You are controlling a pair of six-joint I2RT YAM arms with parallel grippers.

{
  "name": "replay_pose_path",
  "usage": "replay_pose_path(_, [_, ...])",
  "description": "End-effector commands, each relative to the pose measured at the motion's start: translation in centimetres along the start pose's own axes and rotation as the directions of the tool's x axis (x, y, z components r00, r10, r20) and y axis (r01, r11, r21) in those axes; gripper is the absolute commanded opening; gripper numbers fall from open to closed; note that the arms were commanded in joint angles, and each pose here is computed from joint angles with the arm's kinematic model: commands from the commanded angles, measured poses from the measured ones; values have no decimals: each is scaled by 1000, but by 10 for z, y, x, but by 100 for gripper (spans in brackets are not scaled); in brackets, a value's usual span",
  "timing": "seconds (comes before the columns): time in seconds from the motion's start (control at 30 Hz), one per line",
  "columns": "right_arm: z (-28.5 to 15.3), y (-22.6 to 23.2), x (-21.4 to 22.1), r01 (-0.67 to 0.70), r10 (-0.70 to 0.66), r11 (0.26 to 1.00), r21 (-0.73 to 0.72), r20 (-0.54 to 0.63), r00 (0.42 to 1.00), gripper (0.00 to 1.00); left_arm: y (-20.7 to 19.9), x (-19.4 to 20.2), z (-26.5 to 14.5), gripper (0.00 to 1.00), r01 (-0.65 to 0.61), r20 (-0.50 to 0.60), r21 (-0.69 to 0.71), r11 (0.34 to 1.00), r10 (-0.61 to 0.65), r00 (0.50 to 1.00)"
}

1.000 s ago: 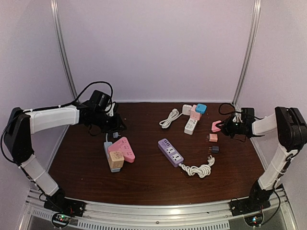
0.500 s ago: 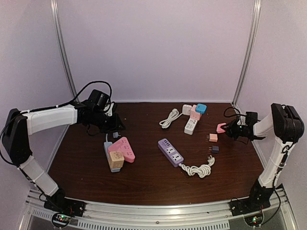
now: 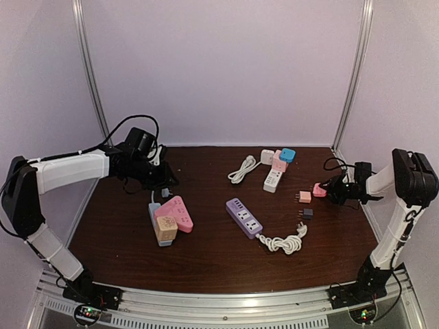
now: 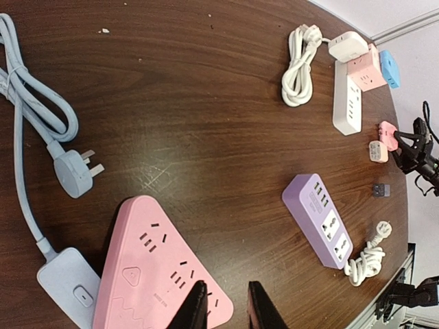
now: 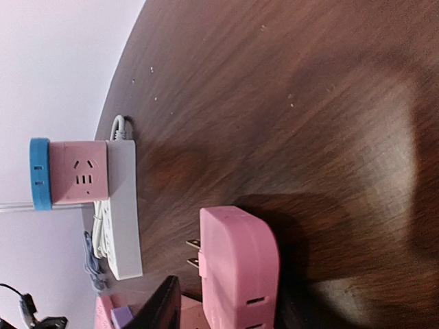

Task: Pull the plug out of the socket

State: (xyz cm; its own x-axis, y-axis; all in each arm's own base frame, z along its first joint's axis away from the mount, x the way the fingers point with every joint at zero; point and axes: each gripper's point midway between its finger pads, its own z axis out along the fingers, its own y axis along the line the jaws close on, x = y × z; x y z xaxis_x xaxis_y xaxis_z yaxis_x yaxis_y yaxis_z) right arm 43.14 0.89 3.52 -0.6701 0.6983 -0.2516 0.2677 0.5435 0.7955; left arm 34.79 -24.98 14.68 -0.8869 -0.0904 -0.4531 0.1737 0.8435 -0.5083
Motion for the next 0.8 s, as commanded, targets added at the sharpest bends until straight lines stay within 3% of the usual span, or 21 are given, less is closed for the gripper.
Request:
replay_pose_path(0.0, [-15,-15,-2,38,-41,991,126,25,999,56,-5,-3,-10,20,-14,32,12,1000,13,999])
replay_pose_path(0.2, [-31,-9,-2,128,-140,964,233,34,990,77,5,5,-13,20,0,39,-17,1000,1,999])
replay_pose_path(0.37, [-44,14,4,244,-265,917,316,24,964,90,16,14,-20,20,22,49,-47,999,-20,999])
replay_pose_path(0.53, [-46,66,27,377,-390,880,290,-15,921,92,31,28,-24,21,48,43,-67,997,-45,998])
replay_pose_path(0.77, [-13,160,127,604,-588,791,99,-153,794,92,42,50,-30,21,85,25,-46,995,-84,996])
